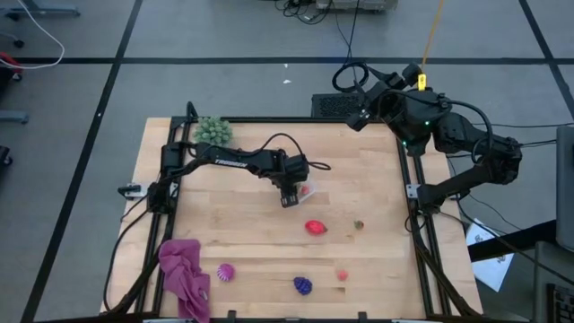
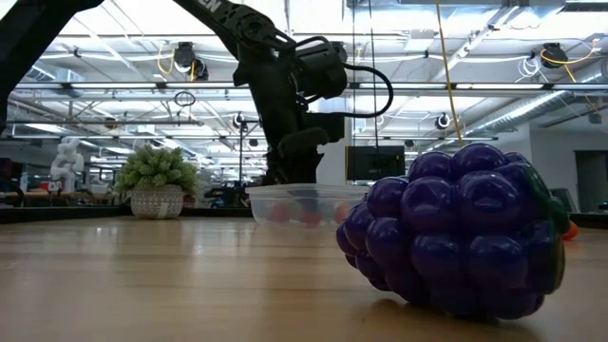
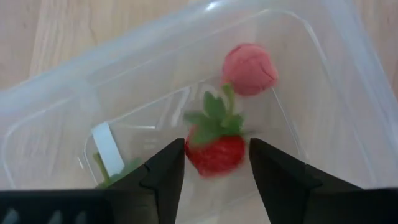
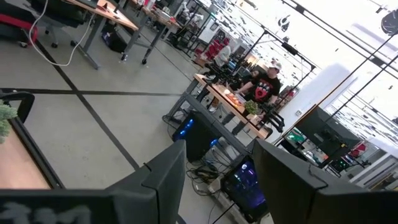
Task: Pick and placing Produce into tupperware
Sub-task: Put the left strawberry into the transparent bin, then put the onion into the transparent bin
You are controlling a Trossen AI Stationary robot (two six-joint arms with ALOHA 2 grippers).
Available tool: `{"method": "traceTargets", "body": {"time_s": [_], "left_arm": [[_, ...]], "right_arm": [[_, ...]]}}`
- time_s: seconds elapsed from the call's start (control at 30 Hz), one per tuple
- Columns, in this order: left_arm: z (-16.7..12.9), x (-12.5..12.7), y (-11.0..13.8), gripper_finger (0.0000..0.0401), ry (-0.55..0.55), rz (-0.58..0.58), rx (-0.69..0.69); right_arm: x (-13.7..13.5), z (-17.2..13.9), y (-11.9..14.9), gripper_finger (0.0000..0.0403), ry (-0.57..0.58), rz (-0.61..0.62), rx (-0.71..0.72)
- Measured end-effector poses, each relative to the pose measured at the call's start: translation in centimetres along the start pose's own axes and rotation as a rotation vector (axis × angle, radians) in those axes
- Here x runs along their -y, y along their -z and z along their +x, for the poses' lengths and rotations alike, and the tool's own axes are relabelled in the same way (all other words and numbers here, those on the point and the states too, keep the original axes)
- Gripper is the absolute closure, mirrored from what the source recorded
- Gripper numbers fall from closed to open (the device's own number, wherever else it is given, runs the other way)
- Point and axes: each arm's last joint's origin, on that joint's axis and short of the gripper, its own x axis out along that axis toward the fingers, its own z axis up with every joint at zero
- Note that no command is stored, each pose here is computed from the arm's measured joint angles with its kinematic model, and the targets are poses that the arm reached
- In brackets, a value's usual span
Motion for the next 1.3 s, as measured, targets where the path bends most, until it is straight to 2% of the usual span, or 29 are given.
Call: {"method": "traceTargets", "body": {"time_s": [0.17,0.37,0.57,0.7,0.83,1.0,1.13,1.3], "left_arm": [[0.0,0.0,-0.1,0.0184,-0.008,0.001,0.005],[-1.1,-0.1,-0.4,0.0174,-0.026,0.005,0.021],[-5.9,-0.1,-2.2,0.0173,-0.088,0.015,0.09],[-10.1,0.4,-2.3,0.0173,-0.09,0.025,0.084],[-14.0,1.6,-0.6,0.0173,-0.081,-0.004,-0.008],[-17.9,3.5,2.5,0.0173,-0.092,-0.115,-0.125],[-19.3,6.0,4.6,0.0173,-0.107,-0.167,-0.146],[-18.9,9.4,7.4,0.0173,-0.106,-0.204,-0.194]], "right_arm": [[0.0,0.0,0.0,0.0222,0.0,0.001,0.0],[0.0,0.0,0.0,0.0222,0.0,0.003,0.0],[-0.1,0.0,0.1,0.0222,-0.003,-0.007,-0.006],[-0.1,0.0,0.1,0.0222,-0.005,0.005,-0.008],[-0.1,0.0,0.2,0.0222,-0.006,0.003,-0.01],[-0.1,0.0,0.2,0.0222,-0.006,0.003,-0.01],[-0.1,0.0,0.2,0.0222,-0.006,0.003,-0.01],[-0.1,0.0,0.2,0.0222,-0.005,0.003,-0.01]]}}
